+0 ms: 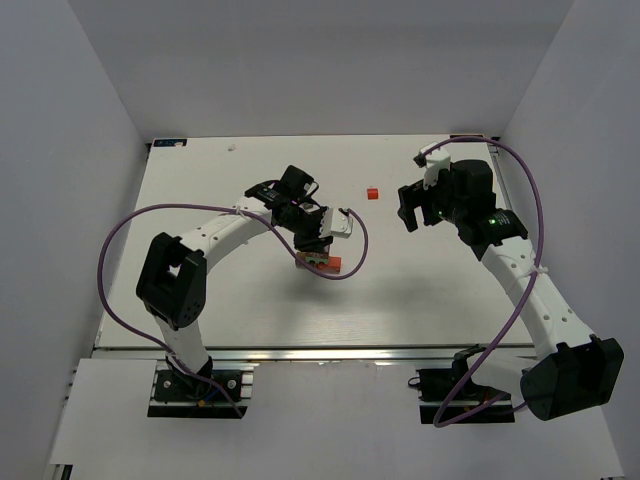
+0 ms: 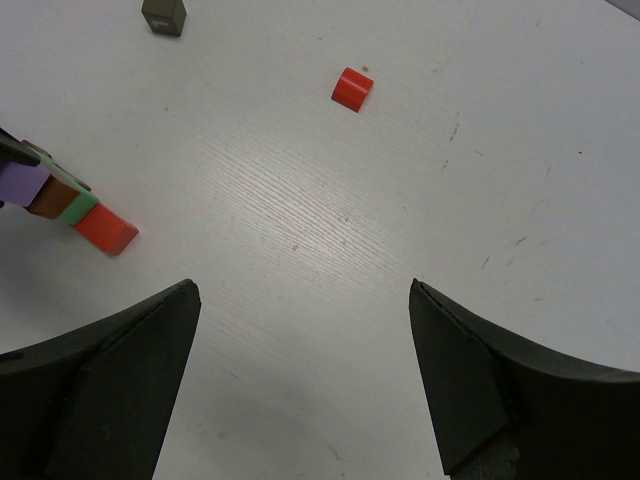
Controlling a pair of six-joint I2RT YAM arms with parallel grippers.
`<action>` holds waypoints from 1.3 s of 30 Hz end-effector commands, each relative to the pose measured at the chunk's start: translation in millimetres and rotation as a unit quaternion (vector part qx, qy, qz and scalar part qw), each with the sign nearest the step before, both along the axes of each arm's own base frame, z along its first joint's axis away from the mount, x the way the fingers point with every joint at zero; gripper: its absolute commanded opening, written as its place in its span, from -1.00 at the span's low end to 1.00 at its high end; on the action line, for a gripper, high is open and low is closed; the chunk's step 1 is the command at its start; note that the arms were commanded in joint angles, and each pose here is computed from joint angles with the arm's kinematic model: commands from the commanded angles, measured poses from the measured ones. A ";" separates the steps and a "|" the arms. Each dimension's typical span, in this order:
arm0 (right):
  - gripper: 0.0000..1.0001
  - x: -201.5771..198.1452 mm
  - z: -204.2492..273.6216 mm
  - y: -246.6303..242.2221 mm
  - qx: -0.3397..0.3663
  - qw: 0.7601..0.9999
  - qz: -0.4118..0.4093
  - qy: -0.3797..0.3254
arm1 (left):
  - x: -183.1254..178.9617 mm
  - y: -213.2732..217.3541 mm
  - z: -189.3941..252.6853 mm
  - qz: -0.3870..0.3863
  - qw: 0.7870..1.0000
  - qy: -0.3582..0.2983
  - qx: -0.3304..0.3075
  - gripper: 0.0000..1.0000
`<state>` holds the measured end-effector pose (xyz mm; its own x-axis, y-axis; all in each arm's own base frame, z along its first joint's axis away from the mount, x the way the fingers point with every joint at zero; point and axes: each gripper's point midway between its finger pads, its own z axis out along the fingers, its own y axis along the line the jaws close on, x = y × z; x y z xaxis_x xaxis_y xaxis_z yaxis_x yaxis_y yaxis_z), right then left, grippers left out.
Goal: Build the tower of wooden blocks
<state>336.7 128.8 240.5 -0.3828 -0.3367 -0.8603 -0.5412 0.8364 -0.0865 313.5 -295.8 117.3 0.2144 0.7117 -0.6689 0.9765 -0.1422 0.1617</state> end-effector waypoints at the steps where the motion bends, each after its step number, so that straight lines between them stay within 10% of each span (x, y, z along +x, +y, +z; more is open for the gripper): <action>1: 0.79 3.0 24.3 -1.2 0.005 1.000 -0.001 -0.030 | 1.1 -3.8 17.2 -0.011 1.000 -0.009 -0.020 -0.35; 39: 0.79 4.0 16.6 3.6 0.006 1.000 0.009 -0.018 | 7.1 -2.8 15.8 0.002 1.000 -0.013 -0.020 -0.17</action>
<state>336.4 129.6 240.4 -0.3822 -0.3367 -0.8606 -0.5447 0.8343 -0.0845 315.5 -294.5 116.7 0.1971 0.7145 -0.6712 0.9800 -0.1254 0.1543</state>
